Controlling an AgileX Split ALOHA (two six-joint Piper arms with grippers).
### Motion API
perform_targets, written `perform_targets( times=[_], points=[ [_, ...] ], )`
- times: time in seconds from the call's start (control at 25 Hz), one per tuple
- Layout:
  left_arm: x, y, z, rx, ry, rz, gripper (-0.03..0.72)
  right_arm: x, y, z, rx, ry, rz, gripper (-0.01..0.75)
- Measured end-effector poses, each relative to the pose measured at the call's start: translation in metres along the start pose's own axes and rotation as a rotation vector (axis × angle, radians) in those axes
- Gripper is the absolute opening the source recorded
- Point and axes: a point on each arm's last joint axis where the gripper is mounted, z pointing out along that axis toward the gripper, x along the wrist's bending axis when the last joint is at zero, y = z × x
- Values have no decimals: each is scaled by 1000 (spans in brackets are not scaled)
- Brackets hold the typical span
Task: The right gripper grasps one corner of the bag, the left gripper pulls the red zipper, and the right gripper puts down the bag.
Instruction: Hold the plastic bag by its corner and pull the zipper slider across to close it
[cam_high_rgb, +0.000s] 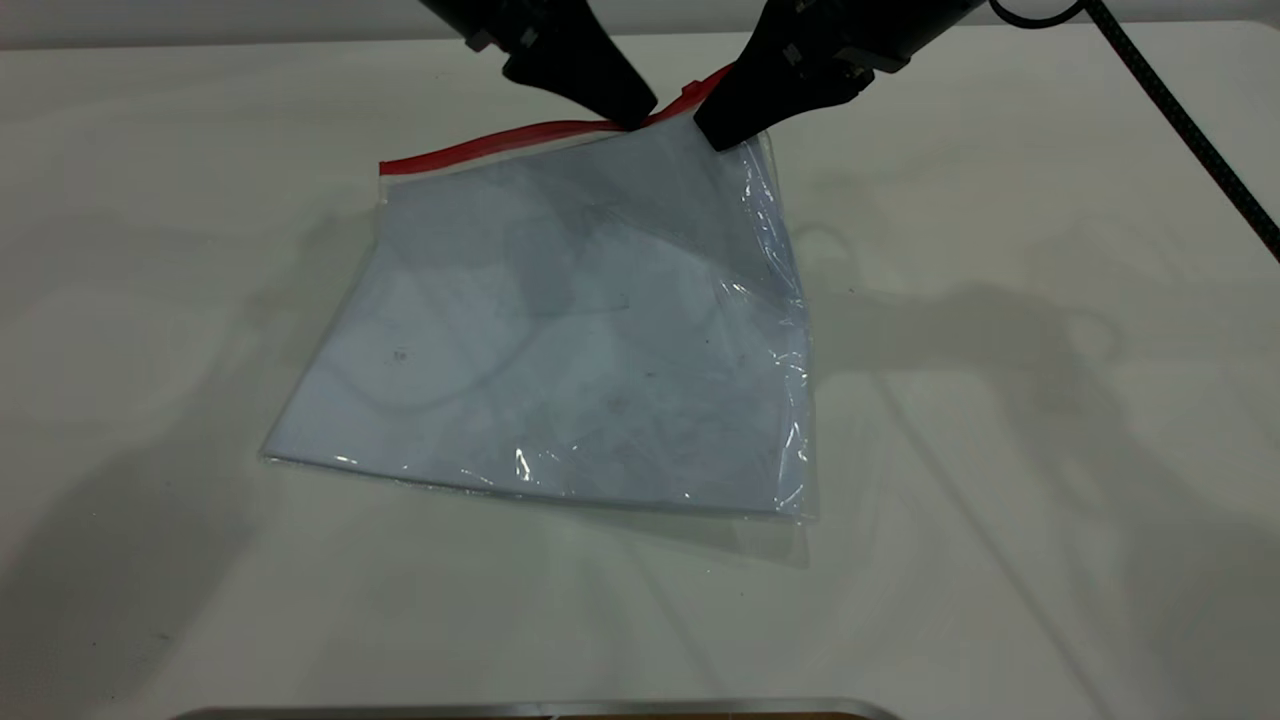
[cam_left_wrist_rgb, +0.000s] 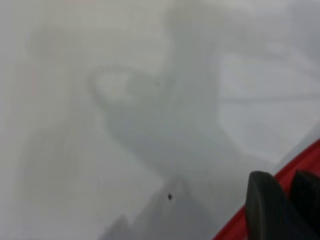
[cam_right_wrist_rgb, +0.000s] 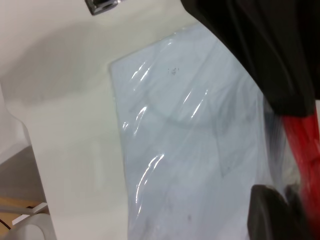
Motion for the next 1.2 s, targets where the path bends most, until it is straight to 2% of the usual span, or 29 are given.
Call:
perform_targets(
  times=[0.08, 0.32, 0.44, 0.8, 1.0, 1.2],
  points=[
    [0, 5, -3, -17, 5, 9, 188, 0, 0, 0, 0, 0, 1, 33],
    [-4, 26, -15, -46, -25, 23, 367, 0, 0, 0, -3, 2, 3, 33],
    [-6, 26, -15, -43, -43, -3, 407, 0, 0, 0, -3, 4, 3, 33],
    [-17, 28, 10, -9, -110, 10, 416, 2, 0, 0, 0, 23, 0, 33],
    [-18, 28, 13, 2, -112, 17, 413, 2, -1, 0, 3, 27, -1, 33],
    [-18, 26, 13, 27, -110, 27, 336, 2, -1, 0, 3, 27, -1, 33]
  ],
)
